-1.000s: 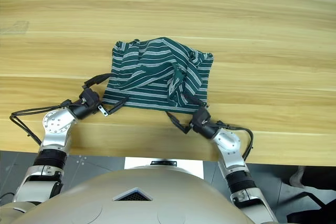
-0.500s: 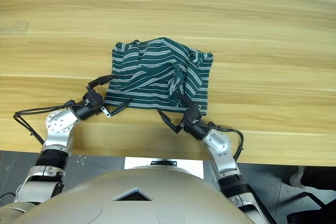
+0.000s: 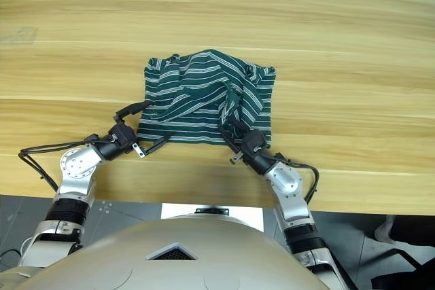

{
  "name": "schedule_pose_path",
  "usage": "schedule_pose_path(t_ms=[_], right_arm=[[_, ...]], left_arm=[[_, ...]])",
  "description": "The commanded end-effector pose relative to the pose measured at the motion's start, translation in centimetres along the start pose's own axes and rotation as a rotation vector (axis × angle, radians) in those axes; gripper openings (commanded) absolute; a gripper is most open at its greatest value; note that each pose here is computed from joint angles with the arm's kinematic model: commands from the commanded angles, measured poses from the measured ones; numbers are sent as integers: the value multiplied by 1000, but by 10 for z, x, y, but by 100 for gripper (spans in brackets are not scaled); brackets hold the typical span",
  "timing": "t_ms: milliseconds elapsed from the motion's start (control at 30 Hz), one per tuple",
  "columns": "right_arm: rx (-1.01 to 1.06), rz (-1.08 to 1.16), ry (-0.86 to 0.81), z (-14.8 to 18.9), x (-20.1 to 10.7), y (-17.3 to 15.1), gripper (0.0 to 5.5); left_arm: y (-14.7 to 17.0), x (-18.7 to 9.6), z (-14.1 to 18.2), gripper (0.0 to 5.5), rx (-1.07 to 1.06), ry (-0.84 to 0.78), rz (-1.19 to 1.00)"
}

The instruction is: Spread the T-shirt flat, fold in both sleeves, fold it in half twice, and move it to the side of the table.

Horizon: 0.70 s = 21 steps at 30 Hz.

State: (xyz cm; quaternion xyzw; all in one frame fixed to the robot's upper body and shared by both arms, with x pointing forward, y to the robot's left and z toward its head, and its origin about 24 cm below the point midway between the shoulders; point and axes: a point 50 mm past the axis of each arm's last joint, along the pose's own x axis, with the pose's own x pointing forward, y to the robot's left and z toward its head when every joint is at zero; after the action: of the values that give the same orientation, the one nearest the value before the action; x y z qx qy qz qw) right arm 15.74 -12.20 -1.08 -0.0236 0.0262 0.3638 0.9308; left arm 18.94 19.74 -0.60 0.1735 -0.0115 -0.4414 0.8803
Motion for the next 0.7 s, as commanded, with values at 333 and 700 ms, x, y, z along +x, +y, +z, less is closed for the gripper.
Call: schedule_pose_path(t_ms=[333, 700], right_arm=[[-56, 56, 69, -9, -16, 11, 145], [-23, -91, 38, 4, -8, -10, 145]], left_arm=[[0, 5, 4, 459, 5, -20, -11], [-9, 0, 3, 459, -9, -19, -16]])
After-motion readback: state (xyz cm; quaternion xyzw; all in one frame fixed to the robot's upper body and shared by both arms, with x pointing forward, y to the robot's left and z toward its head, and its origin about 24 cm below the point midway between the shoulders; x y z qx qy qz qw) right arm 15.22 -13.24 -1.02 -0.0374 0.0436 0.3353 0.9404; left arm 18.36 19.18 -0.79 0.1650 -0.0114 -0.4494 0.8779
